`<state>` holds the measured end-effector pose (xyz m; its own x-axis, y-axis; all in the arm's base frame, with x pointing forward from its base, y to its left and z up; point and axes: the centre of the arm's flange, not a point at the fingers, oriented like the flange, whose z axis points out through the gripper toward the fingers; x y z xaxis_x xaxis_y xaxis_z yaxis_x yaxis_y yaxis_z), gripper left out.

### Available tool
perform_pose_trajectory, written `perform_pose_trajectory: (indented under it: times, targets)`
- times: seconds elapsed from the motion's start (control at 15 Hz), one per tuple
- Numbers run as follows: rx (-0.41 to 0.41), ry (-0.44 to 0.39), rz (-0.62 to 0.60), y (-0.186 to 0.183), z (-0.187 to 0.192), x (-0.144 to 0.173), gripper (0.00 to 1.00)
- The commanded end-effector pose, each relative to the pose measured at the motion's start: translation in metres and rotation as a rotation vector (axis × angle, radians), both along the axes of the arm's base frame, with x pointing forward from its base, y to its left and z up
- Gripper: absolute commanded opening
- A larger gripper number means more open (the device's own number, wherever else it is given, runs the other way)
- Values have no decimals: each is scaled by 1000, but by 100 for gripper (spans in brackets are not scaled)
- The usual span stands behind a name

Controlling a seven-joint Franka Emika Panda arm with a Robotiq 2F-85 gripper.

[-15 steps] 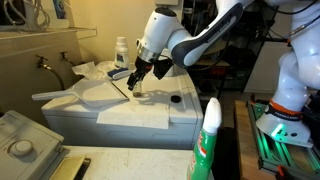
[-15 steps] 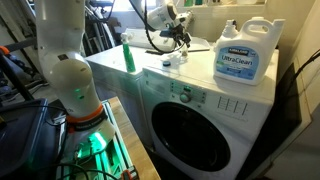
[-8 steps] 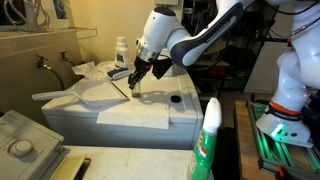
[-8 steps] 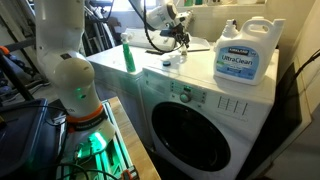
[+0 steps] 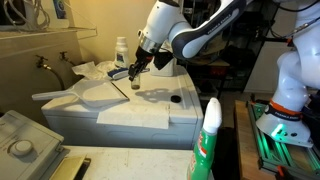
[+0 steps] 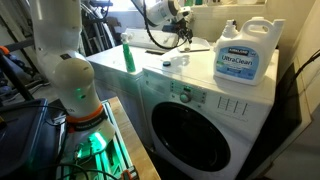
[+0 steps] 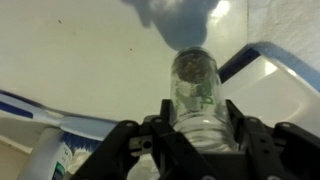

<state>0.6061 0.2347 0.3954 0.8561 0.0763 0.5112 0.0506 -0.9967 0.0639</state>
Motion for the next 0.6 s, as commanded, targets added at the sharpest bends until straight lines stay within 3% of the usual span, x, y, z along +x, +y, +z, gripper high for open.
perform_pose_trajectory:
  times: [0.0,0.4,0.47,0.53]
  targets:
    - [23,-48,91,-38,38,-30,28]
    - [-8,-62,161,-103,45,-55,28]
    - [-11,-66,137,-73,44,-31,28]
    - [-17,-62,138,-80,43,-33,53]
